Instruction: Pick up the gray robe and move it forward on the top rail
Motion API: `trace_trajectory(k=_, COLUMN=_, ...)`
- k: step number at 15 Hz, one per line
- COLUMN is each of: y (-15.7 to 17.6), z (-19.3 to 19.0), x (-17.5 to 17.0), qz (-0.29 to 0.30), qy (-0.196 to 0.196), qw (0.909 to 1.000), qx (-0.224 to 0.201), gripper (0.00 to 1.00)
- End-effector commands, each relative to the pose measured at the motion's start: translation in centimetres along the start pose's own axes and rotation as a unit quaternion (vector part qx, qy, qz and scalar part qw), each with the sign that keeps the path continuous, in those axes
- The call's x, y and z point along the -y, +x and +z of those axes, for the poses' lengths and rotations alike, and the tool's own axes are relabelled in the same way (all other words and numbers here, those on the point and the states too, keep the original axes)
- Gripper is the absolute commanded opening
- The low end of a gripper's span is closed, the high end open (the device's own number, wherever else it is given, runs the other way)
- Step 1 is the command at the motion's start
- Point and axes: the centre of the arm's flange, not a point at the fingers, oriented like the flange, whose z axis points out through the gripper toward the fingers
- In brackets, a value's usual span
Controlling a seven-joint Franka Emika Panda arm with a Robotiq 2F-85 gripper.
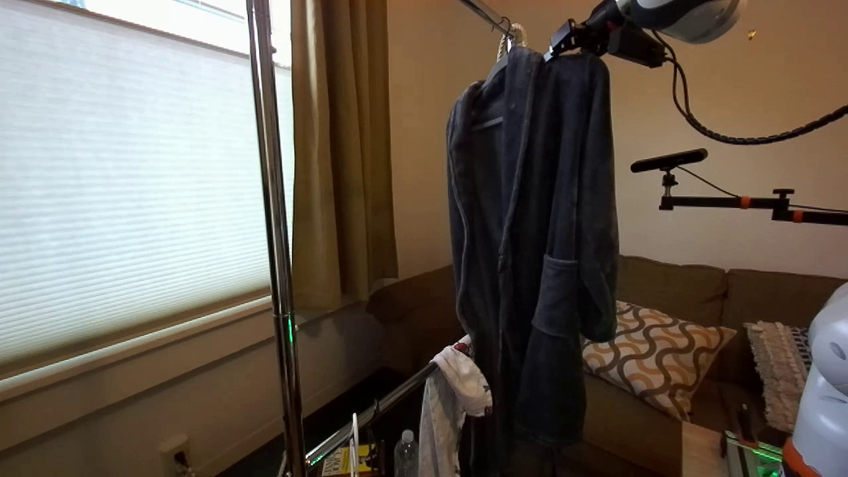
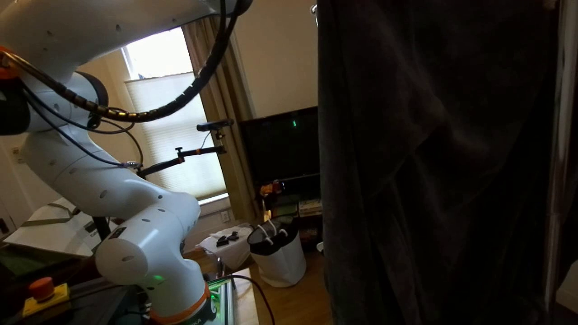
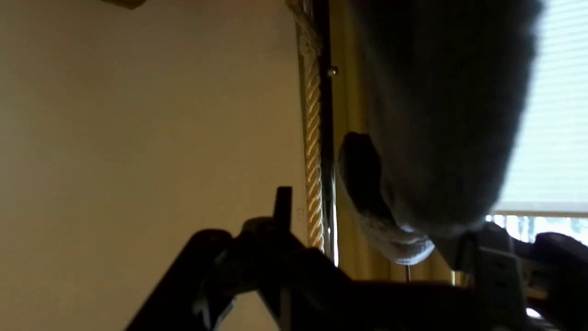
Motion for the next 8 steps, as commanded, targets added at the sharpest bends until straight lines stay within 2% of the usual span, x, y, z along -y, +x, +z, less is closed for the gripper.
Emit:
trace_trajectory(k=1, y=0.9, z=0.5, x=0.0, qz=-0.007, qy=-0.012, qw=0.9991, qx=0.040, gripper=0.42)
trace_trajectory(k=6, y=1.1, z=-0.3, x=0.1, qz=-0.011, qy=-0.002, qw=0.9983, qx=0.056, gripper=0.05)
trace_trajectory(k=7, y=1.3, z=-0.6, x=0.1, qz=-0.010, qy=0.005, qw=0.9982, qx=0.058, gripper=0.00)
trace_trajectory(k=8, y=1.4, z=-0.8, x=0.1, qz=-0.007, qy=0.010, qw=0.9981, qx=0.060, gripper=0.00)
